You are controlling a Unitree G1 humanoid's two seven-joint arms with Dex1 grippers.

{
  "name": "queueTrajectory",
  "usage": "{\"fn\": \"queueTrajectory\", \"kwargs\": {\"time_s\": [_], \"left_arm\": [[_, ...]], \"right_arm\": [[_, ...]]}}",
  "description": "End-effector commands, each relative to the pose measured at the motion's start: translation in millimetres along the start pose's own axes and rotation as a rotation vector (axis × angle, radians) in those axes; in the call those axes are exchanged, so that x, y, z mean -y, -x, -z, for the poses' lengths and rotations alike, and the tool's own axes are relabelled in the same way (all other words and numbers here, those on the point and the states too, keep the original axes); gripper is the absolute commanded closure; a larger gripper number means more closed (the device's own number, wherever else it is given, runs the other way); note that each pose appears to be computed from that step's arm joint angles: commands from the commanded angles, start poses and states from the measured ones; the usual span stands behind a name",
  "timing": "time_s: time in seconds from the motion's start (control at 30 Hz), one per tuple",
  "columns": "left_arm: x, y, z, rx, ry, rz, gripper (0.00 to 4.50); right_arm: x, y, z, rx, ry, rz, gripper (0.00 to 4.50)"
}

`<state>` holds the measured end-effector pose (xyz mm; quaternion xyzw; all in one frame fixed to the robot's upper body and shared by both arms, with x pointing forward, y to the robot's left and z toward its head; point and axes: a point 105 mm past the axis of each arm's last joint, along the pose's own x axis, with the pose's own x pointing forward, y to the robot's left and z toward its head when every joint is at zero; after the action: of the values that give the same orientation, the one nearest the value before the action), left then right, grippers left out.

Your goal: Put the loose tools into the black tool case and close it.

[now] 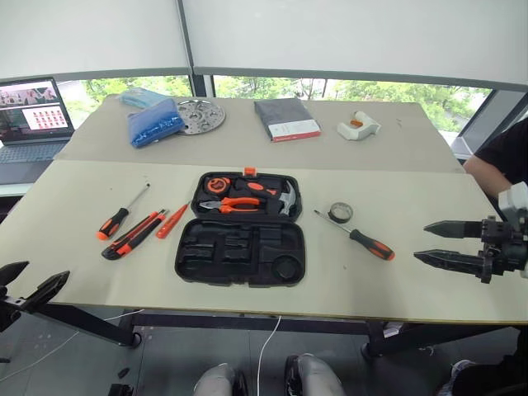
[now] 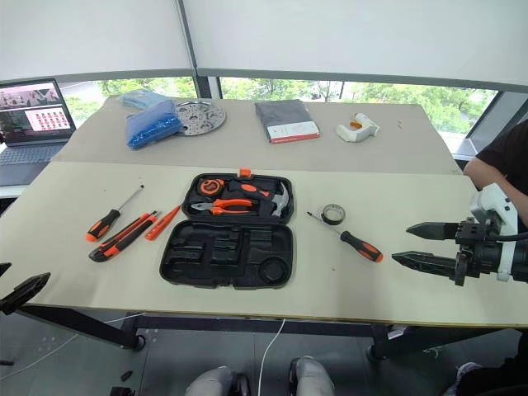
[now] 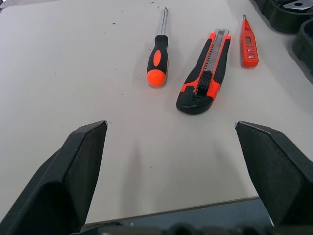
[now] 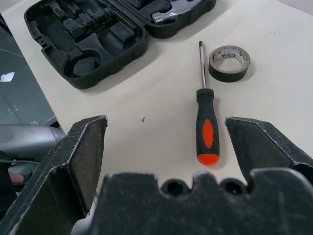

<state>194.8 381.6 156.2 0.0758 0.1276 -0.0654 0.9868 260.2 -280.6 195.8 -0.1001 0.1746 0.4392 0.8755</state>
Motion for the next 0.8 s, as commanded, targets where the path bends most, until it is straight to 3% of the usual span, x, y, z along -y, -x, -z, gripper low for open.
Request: {"fn": "queueTrajectory", "kwargs": {"time_s": [0.03,0.27,0.5,0.8], "left_arm": [[1,1,-8,0.004,-0.02,-0.004,0.0],[6,-30,-17,-0.065,-0.005,0.047,0.0],[-6,-86,-34,-0.138,-0.071,0.074,0.0],[-20,-157,-46,-0.243,-0.085,0.061,0.0]], "right_arm": [[-5,-1,-11,0.015,0.033,-0.006,0.01],[-18,-12,-37,0.058,0.12,-0.039,0.01],[-53,-45,-76,0.125,0.215,-0.179,0.01],[-96,-88,-102,0.197,0.37,-0.382,0.01]]}}
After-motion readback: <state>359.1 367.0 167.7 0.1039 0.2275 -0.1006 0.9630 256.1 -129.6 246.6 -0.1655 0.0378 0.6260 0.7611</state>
